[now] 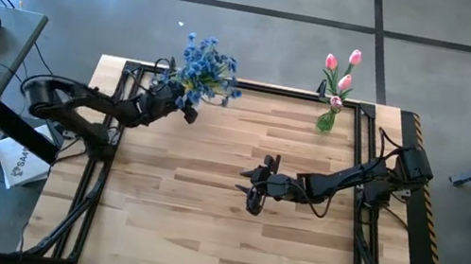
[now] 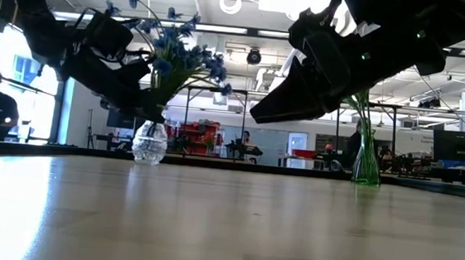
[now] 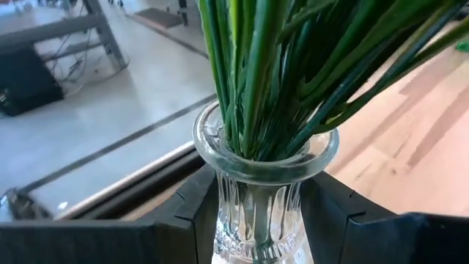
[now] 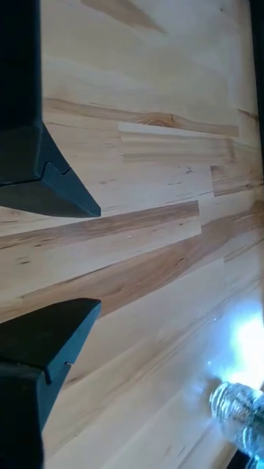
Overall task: Sort flowers into vase by color
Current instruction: Adjust the transparent vase, then return to Home Position
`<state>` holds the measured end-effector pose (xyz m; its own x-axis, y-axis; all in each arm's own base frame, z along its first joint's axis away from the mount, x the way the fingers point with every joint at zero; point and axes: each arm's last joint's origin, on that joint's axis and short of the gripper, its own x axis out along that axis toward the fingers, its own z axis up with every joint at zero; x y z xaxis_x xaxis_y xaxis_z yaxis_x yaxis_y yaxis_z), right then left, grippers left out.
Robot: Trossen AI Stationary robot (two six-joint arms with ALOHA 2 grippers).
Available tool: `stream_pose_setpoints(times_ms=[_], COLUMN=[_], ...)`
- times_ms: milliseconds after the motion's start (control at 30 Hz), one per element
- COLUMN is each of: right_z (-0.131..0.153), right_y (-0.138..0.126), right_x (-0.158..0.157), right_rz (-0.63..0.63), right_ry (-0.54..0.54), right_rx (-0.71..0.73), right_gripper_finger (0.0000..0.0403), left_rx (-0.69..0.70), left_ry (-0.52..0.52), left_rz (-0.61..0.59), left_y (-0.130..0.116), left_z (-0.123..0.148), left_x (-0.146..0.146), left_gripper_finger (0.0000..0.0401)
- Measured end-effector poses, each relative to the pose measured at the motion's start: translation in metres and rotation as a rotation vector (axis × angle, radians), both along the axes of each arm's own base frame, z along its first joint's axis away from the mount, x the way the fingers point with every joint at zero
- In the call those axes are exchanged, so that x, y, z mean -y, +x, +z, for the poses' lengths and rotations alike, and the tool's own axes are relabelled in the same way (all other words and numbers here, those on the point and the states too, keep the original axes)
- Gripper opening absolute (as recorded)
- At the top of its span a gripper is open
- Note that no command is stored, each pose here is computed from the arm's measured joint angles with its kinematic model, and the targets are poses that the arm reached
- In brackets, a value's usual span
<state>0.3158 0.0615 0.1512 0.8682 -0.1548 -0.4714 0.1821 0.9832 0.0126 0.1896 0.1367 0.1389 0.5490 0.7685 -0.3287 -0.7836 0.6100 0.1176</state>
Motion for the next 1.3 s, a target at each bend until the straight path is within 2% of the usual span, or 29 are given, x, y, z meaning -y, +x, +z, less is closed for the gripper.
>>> stream_pose_setpoints(times_ms=[200, 333, 467, 667, 800, 967, 1133, 1300], right_z=[-0.001, -0.001, -0.001, -0.001, -0.001, -0.001, -0.001, -0.001], right_y=[-0.001, -0.001, -0.001, -0.001, 0.0, 0.0, 0.0, 0.0], right_x=[0.0, -0.001, -0.001, 0.0, 0.0, 0.0, 0.0, 0.0], right_rz=[-0.01, -0.01, -0.01, -0.002, 0.002, 0.001, 0.001, 0.001], right_ry=[0.016, 0.019, 0.019, 0.004, -0.004, -0.004, -0.004, -0.003], right_rx=[-0.007, -0.006, -0.006, -0.007, -0.008, -0.007, -0.007, -0.007], right_gripper_finger=[0.0188, 0.0188, 0.0188, 0.0188, 0.0188, 0.0188, 0.0188, 0.0188], left_rx=[-0.034, -0.005, -0.006, 0.065, 0.064, 0.068, 0.076, 0.067], left_ry=[-0.084, -0.143, -0.139, -0.135, -0.111, -0.105, -0.172, -0.215], left_rz=[0.129, 0.138, 0.153, 0.176, 0.156, 0.095, 0.041, -0.002], left_y=[-0.009, -0.015, -0.016, -0.023, -0.027, -0.029, -0.038, -0.049], left_z=[0.01, 0.016, 0.017, 0.005, 0.002, 0.007, 0.012, 0.02], left_x=[0.023, 0.035, 0.039, 0.041, 0.043, 0.044, 0.046, 0.053], left_gripper_finger=[0.0131, 0.0131, 0.0134, 0.015, 0.017, 0.0217, 0.0259, 0.0268])
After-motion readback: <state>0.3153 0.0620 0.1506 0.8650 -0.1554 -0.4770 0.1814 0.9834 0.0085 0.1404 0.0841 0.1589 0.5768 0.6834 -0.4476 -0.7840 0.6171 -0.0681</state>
